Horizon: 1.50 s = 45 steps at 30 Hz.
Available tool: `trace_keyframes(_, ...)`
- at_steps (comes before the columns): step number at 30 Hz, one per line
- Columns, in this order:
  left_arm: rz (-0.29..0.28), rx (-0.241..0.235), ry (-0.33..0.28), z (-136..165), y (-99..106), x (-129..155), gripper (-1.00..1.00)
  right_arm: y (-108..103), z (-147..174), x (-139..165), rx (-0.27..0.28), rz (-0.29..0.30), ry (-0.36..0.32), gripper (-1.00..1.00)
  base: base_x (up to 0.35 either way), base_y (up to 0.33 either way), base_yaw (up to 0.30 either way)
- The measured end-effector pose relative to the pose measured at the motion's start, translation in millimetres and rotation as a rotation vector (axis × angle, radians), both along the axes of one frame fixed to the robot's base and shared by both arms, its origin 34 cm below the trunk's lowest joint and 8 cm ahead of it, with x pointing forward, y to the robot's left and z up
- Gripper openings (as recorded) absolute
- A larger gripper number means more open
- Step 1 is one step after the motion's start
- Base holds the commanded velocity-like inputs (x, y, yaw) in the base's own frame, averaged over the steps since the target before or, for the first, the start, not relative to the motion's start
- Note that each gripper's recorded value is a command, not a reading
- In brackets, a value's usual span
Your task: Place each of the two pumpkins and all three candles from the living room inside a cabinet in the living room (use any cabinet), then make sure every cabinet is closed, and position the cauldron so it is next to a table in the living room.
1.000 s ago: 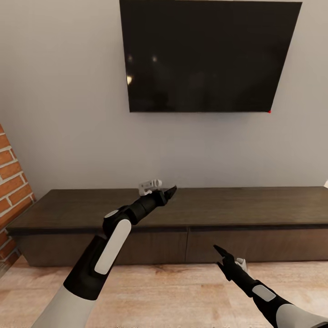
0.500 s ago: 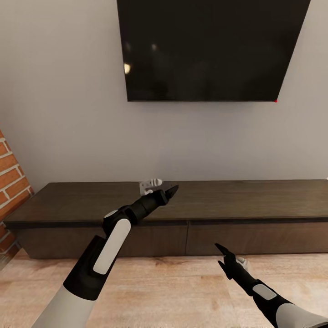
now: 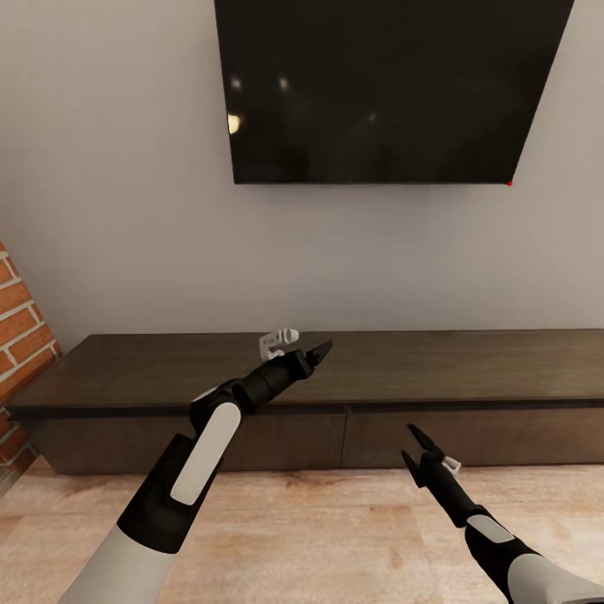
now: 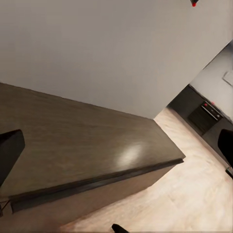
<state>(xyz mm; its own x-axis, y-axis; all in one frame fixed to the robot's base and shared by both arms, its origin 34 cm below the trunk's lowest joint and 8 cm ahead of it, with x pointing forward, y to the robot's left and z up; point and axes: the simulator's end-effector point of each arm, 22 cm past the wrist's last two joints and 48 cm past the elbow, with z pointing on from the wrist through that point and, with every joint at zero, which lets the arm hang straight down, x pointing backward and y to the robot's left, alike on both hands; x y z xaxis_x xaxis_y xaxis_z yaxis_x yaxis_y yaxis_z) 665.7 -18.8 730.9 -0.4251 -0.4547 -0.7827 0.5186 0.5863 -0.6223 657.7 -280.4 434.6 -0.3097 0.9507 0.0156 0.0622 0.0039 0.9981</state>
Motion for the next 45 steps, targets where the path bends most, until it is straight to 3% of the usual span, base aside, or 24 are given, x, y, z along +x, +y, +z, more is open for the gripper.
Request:
trace_keyframes(18,-0.002,-0.001,0.007,-2.7,-1.1,0.2,1.0,-6.6,-4.6,-1.5,-0.016,-0.014,0.013,1.0,0.219,-0.154,0.0)
trace_keyframes(26,0.0,0.001,0.007,-3.4,-0.8,0.8,1.0,-20.8,-18.7,-5.0,-0.071,-0.054,0.051,1.0,0.021,-0.018,0.0)
trace_keyframes(36,0.0,0.0,0.008,-3.6,-0.8,0.6,1.0,-34.7,-17.2,-4.1,-0.112,-0.087,0.036,1.0,0.0,0.0,0.0)
trace_keyframes(41,0.0,0.0,0.017,-8.9,-0.6,2.5,1.0,-38.3,-19.5,-4.0,-0.107,-0.1,0.035,1.0,0.0,0.0,0.0)
trace_keyframes(45,0.0,0.0,0.033,-18.8,-0.5,6.1,1.0,-49.8,-24.5,-2.9,-0.068,-0.156,0.042,1.0,0.0,0.0,0.0)
